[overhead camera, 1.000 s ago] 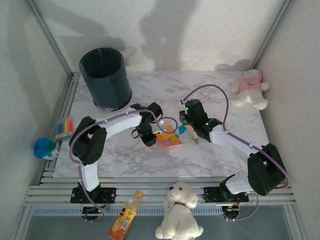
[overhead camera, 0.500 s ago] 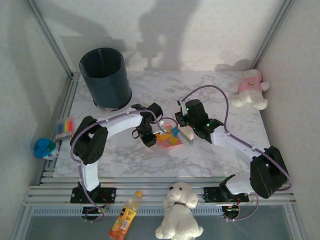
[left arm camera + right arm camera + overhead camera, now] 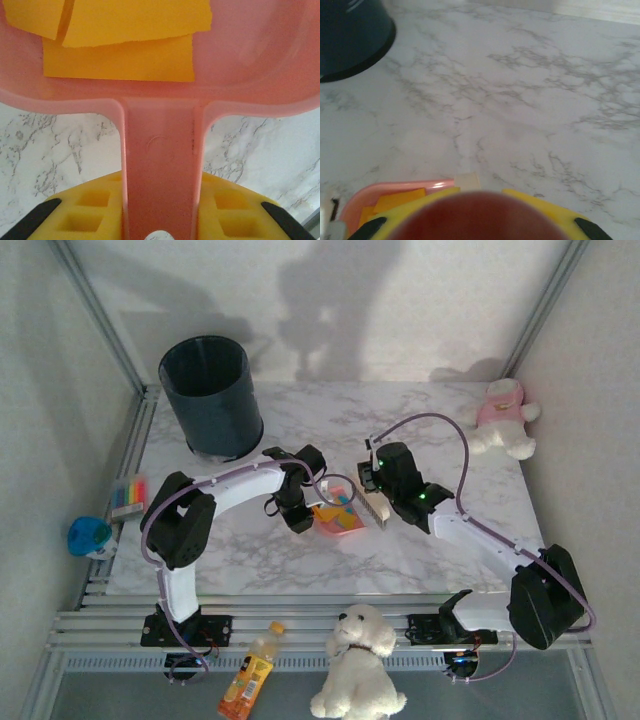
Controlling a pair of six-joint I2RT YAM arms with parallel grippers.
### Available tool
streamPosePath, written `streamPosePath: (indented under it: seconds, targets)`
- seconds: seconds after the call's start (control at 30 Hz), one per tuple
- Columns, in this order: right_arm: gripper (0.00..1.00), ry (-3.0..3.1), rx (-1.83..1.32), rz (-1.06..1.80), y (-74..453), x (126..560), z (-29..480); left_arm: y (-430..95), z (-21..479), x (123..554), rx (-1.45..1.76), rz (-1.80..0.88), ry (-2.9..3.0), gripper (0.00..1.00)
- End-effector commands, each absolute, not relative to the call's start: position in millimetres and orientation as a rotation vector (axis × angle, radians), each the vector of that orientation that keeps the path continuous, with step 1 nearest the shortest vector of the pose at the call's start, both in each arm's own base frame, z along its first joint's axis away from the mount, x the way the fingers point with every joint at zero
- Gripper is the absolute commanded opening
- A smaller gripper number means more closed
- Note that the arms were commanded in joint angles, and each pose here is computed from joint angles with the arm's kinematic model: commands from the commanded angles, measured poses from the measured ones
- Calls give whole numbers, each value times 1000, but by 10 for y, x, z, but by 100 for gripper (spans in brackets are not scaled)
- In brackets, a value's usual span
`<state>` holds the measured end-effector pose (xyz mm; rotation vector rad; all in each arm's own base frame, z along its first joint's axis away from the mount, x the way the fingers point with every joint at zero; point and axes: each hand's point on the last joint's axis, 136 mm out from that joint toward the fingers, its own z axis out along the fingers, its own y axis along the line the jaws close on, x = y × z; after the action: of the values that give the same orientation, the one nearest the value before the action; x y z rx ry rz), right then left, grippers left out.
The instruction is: Sweep away the paper scraps from the table
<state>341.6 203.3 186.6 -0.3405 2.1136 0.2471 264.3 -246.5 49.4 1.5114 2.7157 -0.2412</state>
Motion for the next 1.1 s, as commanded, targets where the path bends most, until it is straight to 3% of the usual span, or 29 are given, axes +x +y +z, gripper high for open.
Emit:
streamPosePath:
  seconds: [0.0,0.7,1.07]
  targets:
    - [0,2047,-182,207,1887,3502,2016,-2442,441,2599,1522,-211,2750,0]
    - [0,2073,-357,459,2407,3359,1839,-2455,432,2602,1517,-219,2749,0]
    - [0,2026,-286,432,2286,3372,1977,-2463,433,2610,1518,-220,2745,0]
